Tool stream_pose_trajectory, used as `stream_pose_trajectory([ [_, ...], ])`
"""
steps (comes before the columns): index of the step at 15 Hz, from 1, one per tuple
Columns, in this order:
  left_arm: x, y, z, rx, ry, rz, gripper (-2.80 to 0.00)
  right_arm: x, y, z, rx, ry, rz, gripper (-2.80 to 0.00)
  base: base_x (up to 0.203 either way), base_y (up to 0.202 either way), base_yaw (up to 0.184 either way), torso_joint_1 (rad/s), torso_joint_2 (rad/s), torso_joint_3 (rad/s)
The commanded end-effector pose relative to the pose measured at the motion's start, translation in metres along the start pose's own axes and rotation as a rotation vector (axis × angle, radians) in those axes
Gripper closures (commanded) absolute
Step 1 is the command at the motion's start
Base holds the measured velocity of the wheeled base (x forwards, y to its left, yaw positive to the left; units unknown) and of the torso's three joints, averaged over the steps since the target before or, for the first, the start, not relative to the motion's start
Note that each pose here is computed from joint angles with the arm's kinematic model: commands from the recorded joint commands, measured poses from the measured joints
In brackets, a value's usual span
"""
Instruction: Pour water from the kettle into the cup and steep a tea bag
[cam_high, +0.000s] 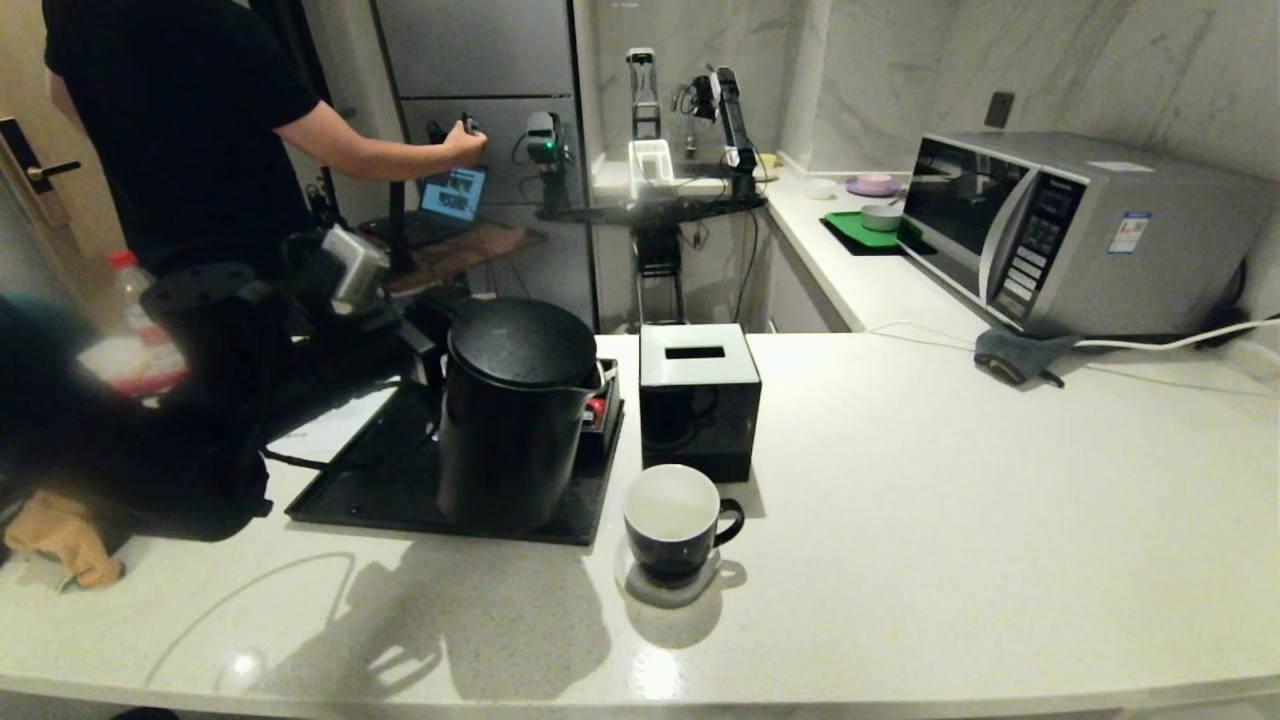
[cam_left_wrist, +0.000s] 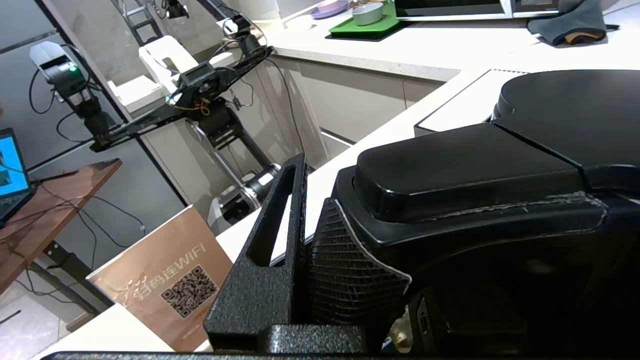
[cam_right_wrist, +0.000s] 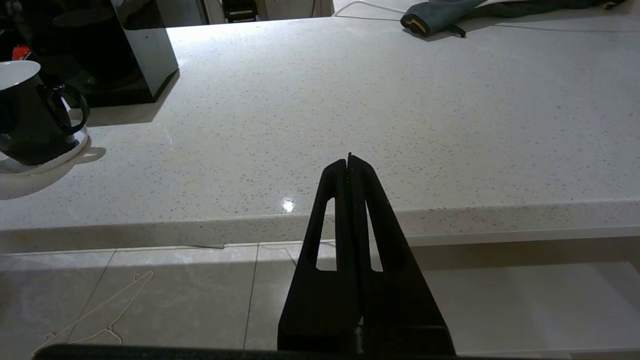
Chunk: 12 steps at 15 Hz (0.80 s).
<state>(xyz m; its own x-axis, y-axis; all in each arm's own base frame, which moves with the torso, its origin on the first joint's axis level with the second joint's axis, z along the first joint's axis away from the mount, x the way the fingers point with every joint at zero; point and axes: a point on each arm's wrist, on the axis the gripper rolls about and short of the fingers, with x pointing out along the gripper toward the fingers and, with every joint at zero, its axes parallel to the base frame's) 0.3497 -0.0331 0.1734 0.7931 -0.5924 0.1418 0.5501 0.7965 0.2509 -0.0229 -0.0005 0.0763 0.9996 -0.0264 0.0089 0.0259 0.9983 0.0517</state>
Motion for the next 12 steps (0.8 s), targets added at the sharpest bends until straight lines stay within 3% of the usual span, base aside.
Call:
stream_pose_trajectory([
  [1,0.0009,-0.0010,-0.0003,0.010,-0.005,-0.007,0.00,0.0001,0.0000,0.0000,0.001,0.001,0.000,0.00,0.000,0.000,0.000,0.000,0.00,0.000],
  [12,0.0025,-0.0104,0.0020,0.062,0.016,-0.036,0.00,0.0001,0.0000,0.0001,0.001,0.001,-0.001,0.00,0.000,0.000,0.000,0.000,0.00,0.000],
])
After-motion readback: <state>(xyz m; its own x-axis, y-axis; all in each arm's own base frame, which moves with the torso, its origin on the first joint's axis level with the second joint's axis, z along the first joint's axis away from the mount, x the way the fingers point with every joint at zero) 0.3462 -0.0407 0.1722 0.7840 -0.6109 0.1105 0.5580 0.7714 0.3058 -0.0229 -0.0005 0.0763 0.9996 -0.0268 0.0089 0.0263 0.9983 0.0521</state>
